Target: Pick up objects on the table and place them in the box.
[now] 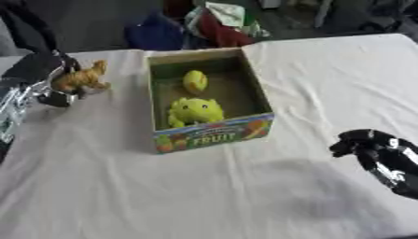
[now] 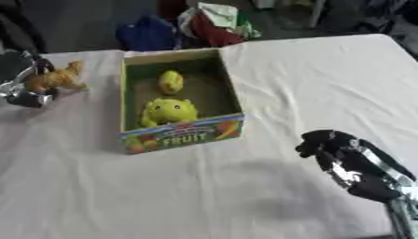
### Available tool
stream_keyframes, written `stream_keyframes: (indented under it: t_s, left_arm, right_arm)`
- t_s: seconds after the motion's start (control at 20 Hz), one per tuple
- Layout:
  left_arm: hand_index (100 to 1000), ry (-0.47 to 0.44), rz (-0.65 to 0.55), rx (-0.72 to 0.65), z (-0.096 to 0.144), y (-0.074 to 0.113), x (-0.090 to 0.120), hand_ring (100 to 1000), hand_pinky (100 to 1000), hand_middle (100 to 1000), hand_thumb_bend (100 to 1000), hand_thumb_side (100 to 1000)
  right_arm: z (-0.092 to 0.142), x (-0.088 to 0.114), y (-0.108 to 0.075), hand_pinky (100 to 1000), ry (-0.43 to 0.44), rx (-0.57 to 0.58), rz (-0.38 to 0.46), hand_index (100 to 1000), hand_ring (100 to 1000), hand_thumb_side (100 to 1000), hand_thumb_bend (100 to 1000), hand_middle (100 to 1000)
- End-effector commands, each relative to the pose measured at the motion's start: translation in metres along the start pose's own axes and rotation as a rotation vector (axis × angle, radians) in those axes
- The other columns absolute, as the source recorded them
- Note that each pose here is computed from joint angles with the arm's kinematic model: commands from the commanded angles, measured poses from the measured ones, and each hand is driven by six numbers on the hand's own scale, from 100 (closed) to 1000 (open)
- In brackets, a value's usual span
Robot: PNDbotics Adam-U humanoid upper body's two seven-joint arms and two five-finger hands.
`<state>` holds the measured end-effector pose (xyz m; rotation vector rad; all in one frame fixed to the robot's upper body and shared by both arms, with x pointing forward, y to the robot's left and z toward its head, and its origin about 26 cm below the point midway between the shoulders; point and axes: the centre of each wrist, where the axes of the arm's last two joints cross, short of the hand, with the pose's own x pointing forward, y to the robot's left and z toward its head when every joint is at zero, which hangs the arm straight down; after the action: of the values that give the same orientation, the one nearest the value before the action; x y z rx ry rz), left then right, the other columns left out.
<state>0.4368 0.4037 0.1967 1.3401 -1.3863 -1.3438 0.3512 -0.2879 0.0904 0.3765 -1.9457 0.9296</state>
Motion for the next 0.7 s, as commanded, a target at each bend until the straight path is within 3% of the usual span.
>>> stream_keyframes:
  t_s: [0.05,0.35,0.7]
  left_arm:
    - [573,-0.053,-0.004,0.076,0.0,0.043,-0.001,443,591,422,100,100]
    - [570,-0.199,0.05,0.142,-0.008,0.079,0.035,441,589,419,100,100]
    - [576,-0.337,0.095,0.141,-0.026,0.092,0.08,443,588,421,100,100]
  right_arm:
    - [-0.001,0.007,-0.008,741,-0.009,0.003,0.028,824,764,483,100,659]
    - [-0.001,0.006,-0.007,741,-0.008,0.005,0.023,824,764,486,100,659]
    - [-0.001,0.005,-0.006,741,-0.007,0.014,0.016,824,764,486,100,659]
